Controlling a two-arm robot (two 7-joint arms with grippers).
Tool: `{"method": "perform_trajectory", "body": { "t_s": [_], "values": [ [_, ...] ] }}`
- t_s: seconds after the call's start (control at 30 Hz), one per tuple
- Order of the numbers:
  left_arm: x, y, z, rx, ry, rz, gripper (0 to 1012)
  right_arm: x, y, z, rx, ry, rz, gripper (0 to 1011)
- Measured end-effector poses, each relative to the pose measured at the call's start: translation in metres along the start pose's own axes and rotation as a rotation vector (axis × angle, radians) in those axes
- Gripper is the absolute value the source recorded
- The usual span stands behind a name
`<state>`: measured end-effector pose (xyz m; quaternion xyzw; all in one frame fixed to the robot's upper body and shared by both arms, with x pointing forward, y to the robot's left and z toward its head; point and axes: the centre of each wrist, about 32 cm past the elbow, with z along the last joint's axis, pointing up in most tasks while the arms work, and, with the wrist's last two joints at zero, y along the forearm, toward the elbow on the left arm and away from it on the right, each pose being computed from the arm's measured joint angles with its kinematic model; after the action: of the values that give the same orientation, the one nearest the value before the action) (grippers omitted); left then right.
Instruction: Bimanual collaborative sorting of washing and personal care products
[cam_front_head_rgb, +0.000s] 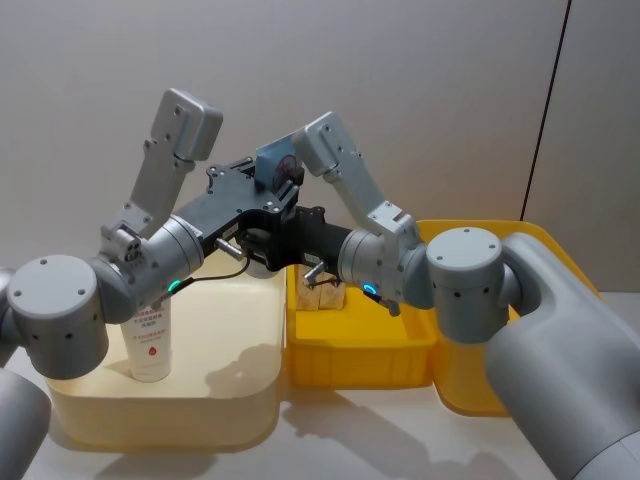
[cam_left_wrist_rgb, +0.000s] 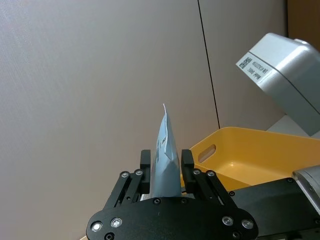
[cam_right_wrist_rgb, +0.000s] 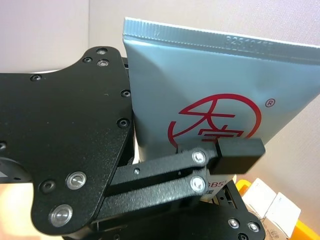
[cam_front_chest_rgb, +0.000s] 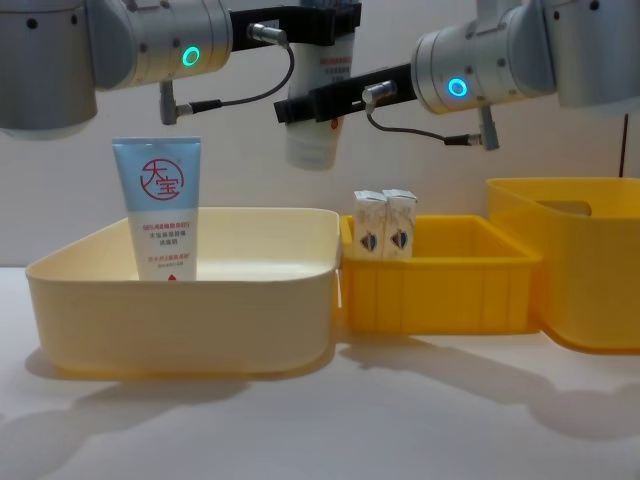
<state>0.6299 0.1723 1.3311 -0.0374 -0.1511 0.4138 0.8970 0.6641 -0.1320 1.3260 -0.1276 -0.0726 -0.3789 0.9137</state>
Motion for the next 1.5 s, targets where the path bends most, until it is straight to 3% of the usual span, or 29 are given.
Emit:
{"method": "perform_trajectory", "body": {
  "t_s": [0.23, 0.4, 0.47, 0.5, 0.77, 1.5],
  "values": [
    [0.0001, 0.0001, 0.0, 0.0, 0.0, 0.0, 529, 0.0, 0.0, 0.0, 0.0, 0.0, 0.0, 536],
    [0.0001, 0.0001, -0.0001, 0.0, 0.0, 0.0, 735, 0.002, -0.001, 0.0, -0.001, -0.003, -0.009, 536],
    [0.0001, 0.0001, -0.0001, 0.0, 0.0, 0.001, 747, 0.003, -0.003, 0.0, -0.002, -0.005, -0.018, 536],
    [0.0002, 0.0002, -0.0002, 0.001, 0.0, 0.001, 812, 0.005, -0.004, 0.0, -0.004, -0.007, -0.028, 536],
    [0.0002, 0.0002, -0.0002, 0.001, 0.0, 0.001, 1002, 0.02, -0.021, 0.001, -0.026, -0.025, -0.113, 536],
    [0.0002, 0.0002, -0.0003, 0.002, 0.0, 0.001, 1002, 0.069, -0.08, 0.01, -0.134, -0.068, -0.413, 536]
  ]
}}
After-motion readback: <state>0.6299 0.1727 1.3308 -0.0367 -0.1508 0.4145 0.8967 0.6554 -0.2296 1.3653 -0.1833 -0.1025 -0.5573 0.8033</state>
